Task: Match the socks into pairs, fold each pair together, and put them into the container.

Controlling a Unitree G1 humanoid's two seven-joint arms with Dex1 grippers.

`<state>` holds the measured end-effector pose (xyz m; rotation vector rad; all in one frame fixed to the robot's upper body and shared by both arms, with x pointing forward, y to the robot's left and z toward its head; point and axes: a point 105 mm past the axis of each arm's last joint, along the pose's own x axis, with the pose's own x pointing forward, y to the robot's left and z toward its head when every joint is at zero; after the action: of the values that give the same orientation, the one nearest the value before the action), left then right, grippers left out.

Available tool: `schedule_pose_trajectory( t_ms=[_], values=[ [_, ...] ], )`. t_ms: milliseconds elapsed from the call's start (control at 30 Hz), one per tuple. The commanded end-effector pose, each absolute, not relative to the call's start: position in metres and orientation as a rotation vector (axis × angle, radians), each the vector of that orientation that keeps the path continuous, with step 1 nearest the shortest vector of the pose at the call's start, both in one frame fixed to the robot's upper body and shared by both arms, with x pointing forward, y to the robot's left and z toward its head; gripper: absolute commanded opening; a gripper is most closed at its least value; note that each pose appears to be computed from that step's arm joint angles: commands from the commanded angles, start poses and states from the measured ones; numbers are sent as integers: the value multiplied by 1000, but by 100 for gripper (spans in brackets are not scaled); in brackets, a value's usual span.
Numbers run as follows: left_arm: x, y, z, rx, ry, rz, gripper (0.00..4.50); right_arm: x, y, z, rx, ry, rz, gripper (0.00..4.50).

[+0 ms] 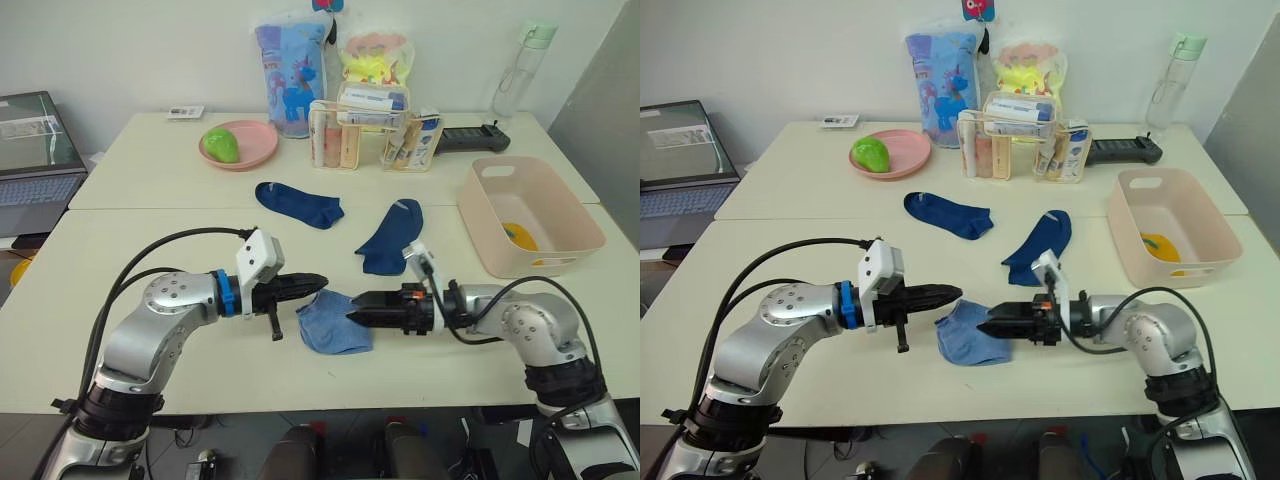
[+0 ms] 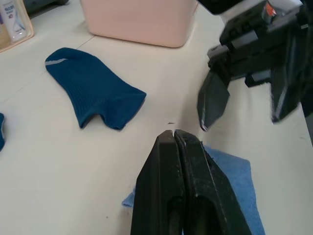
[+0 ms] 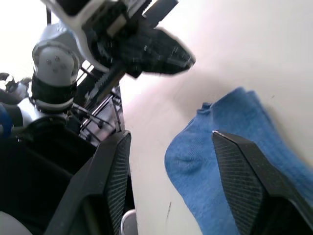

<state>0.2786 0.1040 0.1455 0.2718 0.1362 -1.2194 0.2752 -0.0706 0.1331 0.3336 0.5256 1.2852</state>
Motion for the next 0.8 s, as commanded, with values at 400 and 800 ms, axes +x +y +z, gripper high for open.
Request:
schedule_pose_trajectory(
  t_ms=[400, 800],
  values=[
    [261, 138, 57, 523, 406, -1198, 0, 279, -85, 99, 227, 682, 1128, 289],
    [264, 141, 60, 503, 398, -1167, 0, 284, -39, 88, 364, 748, 1208, 289]
  ],
)
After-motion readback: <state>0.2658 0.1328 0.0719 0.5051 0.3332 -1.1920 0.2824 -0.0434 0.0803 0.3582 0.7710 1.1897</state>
